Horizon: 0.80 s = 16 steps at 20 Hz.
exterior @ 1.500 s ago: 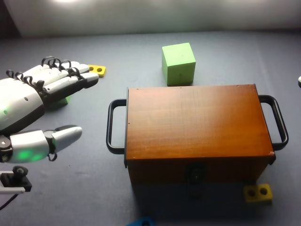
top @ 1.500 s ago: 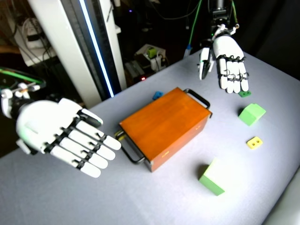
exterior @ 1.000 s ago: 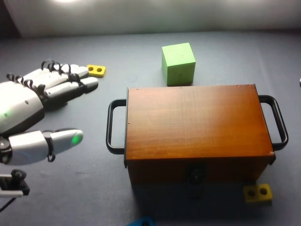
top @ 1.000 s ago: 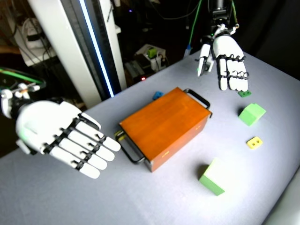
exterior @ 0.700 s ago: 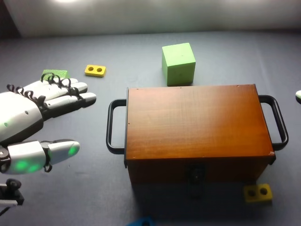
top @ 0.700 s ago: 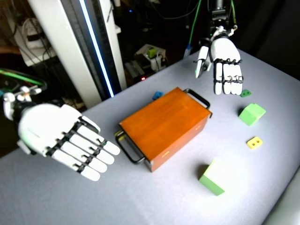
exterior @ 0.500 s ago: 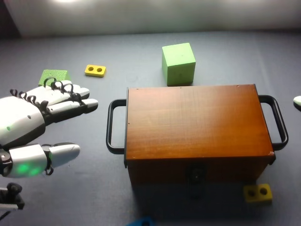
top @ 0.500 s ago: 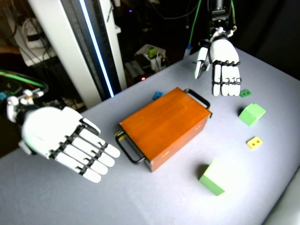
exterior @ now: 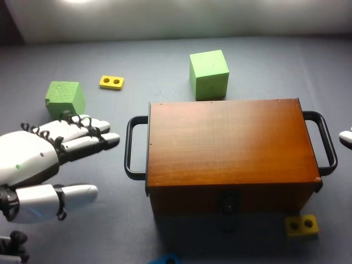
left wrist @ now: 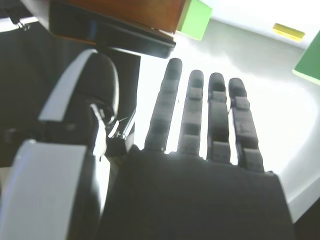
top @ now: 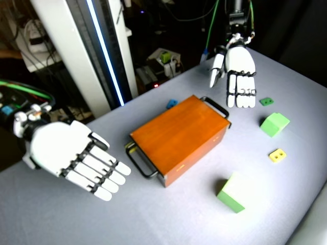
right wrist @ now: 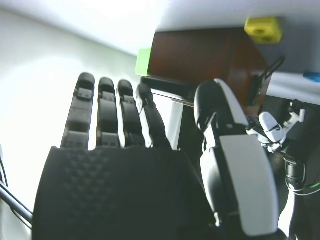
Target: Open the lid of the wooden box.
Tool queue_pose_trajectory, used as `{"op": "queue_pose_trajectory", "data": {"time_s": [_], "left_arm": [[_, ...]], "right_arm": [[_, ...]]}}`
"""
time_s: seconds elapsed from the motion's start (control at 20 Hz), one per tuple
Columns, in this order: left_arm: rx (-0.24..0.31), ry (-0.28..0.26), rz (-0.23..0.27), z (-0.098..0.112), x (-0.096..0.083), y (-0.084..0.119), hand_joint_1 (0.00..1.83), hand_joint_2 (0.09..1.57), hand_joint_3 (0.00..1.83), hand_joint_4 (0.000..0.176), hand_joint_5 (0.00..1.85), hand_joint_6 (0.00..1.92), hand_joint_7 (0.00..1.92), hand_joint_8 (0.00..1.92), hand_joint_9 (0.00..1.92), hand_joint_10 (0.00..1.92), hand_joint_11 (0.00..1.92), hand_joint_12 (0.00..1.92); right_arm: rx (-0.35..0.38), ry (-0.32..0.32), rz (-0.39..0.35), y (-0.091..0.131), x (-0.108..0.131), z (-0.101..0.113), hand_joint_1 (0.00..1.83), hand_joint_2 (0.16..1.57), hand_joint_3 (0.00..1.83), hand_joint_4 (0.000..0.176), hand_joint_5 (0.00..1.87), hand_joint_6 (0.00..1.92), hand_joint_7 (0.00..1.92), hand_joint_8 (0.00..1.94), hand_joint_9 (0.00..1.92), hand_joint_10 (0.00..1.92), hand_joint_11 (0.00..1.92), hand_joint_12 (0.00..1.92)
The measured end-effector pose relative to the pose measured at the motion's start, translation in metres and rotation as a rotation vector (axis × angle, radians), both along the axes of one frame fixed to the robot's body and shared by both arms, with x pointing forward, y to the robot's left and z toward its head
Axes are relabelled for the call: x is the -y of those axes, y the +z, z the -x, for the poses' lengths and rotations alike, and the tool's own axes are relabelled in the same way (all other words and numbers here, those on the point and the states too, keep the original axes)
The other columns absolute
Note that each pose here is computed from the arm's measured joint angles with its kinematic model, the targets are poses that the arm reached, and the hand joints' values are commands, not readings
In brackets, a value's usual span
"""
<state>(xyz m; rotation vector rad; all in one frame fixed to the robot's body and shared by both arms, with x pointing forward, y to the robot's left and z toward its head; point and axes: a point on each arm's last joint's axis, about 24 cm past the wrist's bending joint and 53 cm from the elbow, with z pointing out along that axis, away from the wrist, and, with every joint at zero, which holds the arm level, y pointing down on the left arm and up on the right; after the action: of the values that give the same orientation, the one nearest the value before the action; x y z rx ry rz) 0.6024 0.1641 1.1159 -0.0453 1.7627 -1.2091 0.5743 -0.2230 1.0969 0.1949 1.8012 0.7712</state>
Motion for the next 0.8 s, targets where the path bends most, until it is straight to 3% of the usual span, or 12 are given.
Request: {"op": "queue_pose_trajectory", "data": {"time_s": [0.3,0.6,0.8], "left_arm": [[-0.026,-0.017,0.008,0.004,0.006,-0.006,0.01,1.47,0.01,0.000,0.13,0.01,0.00,0.00,0.00,0.00,0.00,0.00],[-0.045,-0.041,0.004,0.009,0.012,-0.013,0.02,1.46,0.00,0.000,0.13,0.01,0.01,0.00,0.00,0.00,0.00,0.00],[-0.066,-0.049,0.008,0.008,0.016,-0.020,0.07,1.46,0.00,0.000,0.14,0.01,0.02,0.00,0.00,0.00,0.00,0.00]], "right_arm": [[-0.020,0.006,0.001,-0.007,-0.004,-0.002,0.41,1.39,0.00,0.000,0.06,0.00,0.00,0.00,0.00,0.00,0.00,0.00],[-0.041,0.017,0.000,-0.015,-0.009,-0.003,0.46,1.40,0.00,0.000,0.06,0.00,0.00,0.00,0.00,0.00,0.00,0.00],[-0.050,0.046,-0.008,-0.018,-0.021,-0.005,0.38,1.40,0.00,0.000,0.04,0.00,0.00,0.00,0.00,0.00,0.00,0.00]]}}
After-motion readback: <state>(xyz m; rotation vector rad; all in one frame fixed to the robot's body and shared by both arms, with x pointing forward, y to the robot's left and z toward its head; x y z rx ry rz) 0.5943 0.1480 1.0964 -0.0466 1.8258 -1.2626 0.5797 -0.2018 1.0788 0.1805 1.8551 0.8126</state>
